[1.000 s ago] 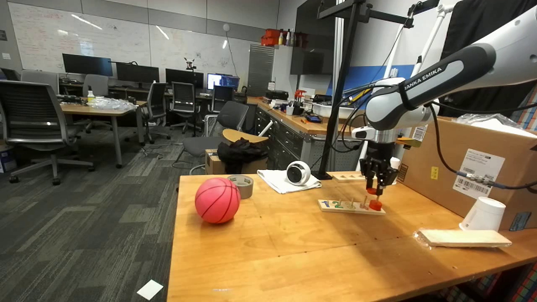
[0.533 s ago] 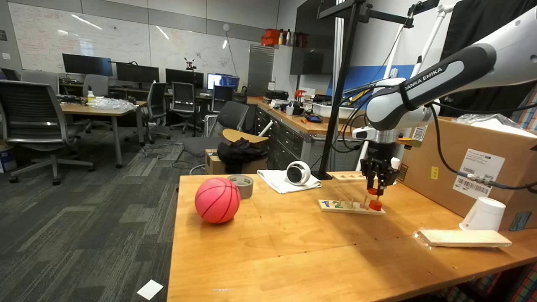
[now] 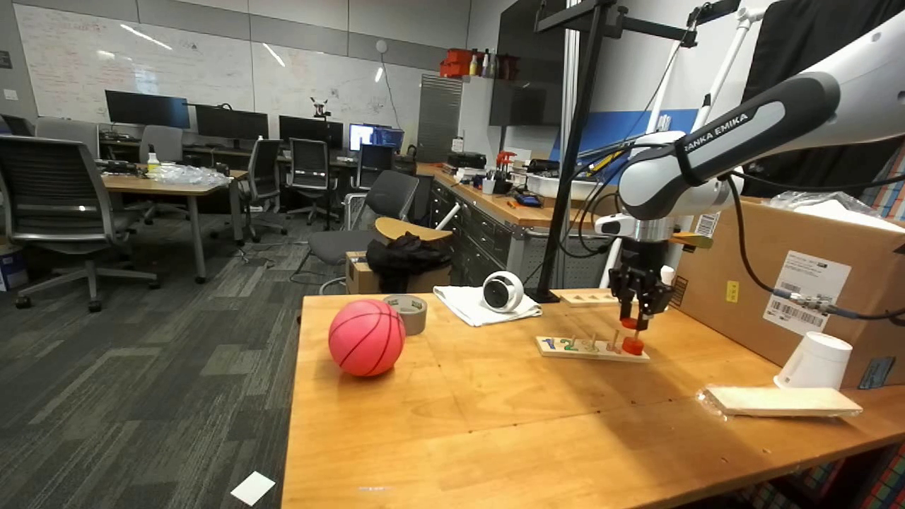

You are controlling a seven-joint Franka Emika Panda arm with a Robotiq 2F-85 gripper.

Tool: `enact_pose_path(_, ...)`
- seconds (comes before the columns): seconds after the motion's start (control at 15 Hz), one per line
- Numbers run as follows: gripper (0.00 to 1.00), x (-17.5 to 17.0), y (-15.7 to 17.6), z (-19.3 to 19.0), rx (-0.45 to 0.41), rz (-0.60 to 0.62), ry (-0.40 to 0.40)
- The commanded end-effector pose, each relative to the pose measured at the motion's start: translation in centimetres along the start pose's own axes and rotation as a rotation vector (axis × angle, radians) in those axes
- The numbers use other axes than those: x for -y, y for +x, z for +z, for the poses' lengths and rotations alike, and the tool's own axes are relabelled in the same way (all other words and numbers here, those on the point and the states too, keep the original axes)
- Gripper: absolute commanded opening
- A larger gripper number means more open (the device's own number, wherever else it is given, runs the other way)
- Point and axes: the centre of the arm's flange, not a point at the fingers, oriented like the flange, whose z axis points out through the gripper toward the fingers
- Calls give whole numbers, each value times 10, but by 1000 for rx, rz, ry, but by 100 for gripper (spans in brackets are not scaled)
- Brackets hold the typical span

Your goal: Move the orange discs to the first rod of the wooden rack

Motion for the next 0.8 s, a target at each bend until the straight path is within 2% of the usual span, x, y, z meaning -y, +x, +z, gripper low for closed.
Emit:
enact_pose_path(0.0, 17, 13, -4, -10, 7, 10, -11)
enact_pose_path(0.73, 17, 21, -7, -4, 2, 16, -2)
